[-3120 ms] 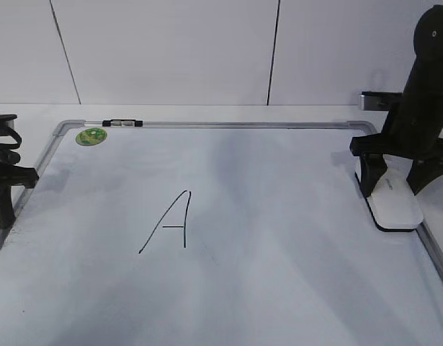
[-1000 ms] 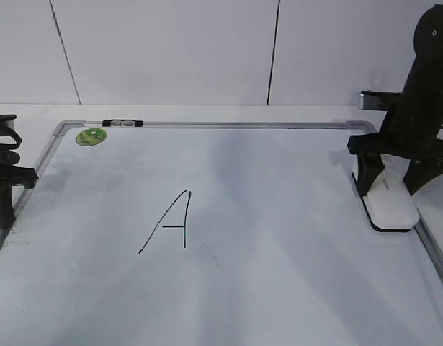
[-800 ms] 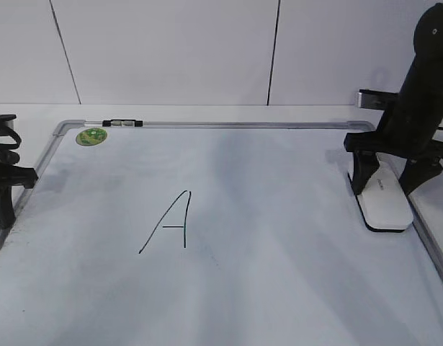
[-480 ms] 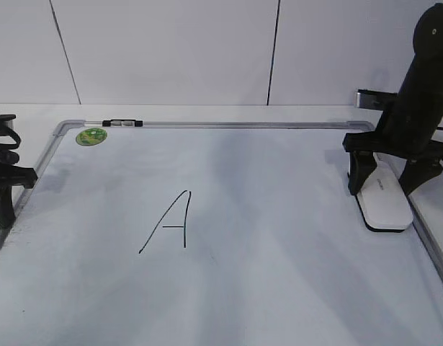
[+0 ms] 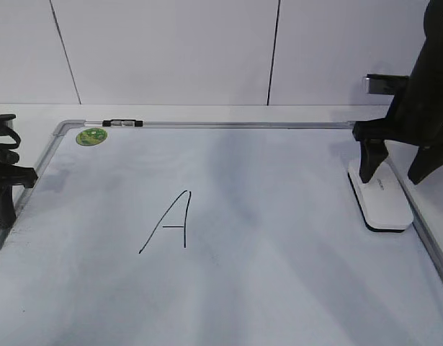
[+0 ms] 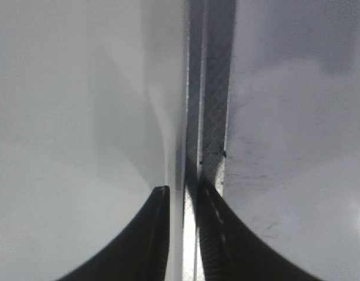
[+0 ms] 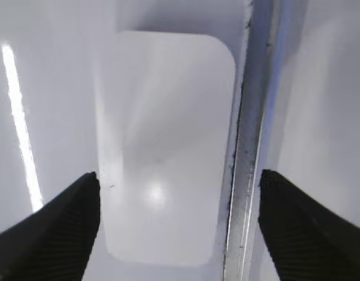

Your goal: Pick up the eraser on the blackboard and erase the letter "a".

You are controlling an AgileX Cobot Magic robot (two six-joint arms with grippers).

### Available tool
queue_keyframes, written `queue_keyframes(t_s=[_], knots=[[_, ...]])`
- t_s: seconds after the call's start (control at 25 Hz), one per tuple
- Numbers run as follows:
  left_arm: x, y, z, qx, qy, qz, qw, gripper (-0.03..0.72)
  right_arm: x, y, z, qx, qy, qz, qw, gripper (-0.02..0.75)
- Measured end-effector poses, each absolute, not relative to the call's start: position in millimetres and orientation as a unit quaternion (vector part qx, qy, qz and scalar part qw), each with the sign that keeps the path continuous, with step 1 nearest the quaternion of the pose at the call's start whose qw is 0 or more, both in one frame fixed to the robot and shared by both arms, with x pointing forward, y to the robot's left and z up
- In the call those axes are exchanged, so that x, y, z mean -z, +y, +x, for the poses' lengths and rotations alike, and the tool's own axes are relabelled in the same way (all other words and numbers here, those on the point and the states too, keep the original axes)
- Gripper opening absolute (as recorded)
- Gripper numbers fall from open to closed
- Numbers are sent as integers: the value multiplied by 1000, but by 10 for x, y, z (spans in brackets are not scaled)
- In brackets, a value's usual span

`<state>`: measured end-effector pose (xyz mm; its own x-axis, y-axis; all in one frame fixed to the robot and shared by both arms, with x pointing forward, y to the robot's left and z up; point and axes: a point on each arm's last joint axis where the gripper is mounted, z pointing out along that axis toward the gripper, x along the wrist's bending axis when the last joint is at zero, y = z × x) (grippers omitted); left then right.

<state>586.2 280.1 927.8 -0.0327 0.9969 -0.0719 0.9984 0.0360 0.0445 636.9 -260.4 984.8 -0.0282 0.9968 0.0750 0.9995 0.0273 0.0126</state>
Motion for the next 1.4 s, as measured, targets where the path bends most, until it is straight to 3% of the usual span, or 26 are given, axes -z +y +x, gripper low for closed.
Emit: queue_keyframes(t_s=[0.6, 0.72, 0.88, 1.04, 1.4], knots=[[-9276, 2795, 5869, 9, 720, 692, 46, 163, -10891, -2607, 5984, 141, -706, -692, -52, 646], [-9276, 2801, 5869, 6, 718, 694, 44, 201, -11024, -2594, 5906, 160, -703, -691, -55, 640], [-9334, 2805, 5867, 1, 717, 696, 46, 314, -11141, -2590, 5832, 174, -701, -689, -60, 635], [-9682, 2802, 5883, -18, 714, 697, 70, 375, -11246, -2585, 5762, 189, -699, -687, -64, 633], [-10755, 2744, 5620, -79, 694, 699, 151, 383, -11731, -2580, 5377, 254, -689, -672, -94, 622]])
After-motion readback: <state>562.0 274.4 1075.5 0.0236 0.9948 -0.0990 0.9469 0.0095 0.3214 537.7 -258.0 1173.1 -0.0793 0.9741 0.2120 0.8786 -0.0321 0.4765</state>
